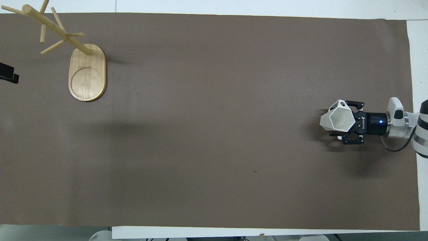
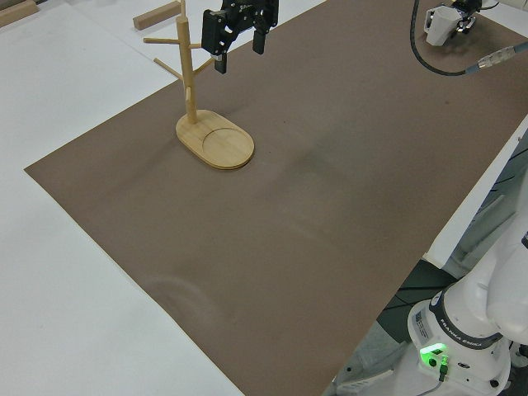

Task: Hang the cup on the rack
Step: 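Lift the white mug with the right gripper toward the table center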

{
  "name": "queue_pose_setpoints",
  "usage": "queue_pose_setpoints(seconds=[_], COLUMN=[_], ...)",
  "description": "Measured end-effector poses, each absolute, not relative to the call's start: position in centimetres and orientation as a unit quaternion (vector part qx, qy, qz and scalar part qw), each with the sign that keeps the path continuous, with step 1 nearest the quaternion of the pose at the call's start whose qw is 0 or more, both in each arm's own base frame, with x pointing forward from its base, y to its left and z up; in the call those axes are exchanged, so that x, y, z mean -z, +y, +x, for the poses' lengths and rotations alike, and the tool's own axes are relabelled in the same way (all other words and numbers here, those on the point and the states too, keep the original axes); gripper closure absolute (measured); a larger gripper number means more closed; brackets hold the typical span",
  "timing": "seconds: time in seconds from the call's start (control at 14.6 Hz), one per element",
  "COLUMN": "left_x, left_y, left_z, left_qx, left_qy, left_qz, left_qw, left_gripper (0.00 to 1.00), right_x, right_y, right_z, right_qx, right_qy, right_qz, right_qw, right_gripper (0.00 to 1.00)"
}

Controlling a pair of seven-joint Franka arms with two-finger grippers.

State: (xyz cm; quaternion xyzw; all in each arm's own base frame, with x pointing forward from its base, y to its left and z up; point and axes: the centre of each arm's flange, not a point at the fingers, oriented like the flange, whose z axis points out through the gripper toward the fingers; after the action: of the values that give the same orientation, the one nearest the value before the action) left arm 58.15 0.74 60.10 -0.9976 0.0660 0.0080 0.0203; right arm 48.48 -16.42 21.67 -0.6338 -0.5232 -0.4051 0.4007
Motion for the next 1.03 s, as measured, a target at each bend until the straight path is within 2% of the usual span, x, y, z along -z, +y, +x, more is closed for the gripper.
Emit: queue_pose_setpoints(seconds=[0.07,0.34,0.48,0.75,1.03], left_x=[-60.1,-60.1,-60.1,-60.1,-59.1], left_y=[0.7,0.7,0.7,0.7,0.1], left_z=[58.2,58.2,58.2,58.1,57.8], left_qx=[-0.008,-0.008,-0.008,-0.008,-0.025], left_qy=[0.066,0.066,0.066,0.066,0.071], left_qz=[-0.998,-0.998,-0.998,-0.998,-0.997], left_qw=[0.020,0.020,0.020,0.020,0.019], left_gripper=[0.00,0.00,0.00,0.00,0.00], right_x=[-21.8,-22.4,-23.6,-27.6,-29.0], right_y=[-16.4,-15.6,-13.6,-5.4,3.0], right_z=[48.5,49.1,50.7,56.1,59.2], right_qx=[0.405,0.405,0.394,0.392,0.403], right_qy=[-0.524,-0.528,-0.532,-0.528,-0.510], right_qz=[-0.633,-0.627,-0.623,-0.614,-0.629], right_qw=[0.401,0.405,0.417,0.436,0.426], right_gripper=[0.21,0.21,0.21,0.21,0.21])
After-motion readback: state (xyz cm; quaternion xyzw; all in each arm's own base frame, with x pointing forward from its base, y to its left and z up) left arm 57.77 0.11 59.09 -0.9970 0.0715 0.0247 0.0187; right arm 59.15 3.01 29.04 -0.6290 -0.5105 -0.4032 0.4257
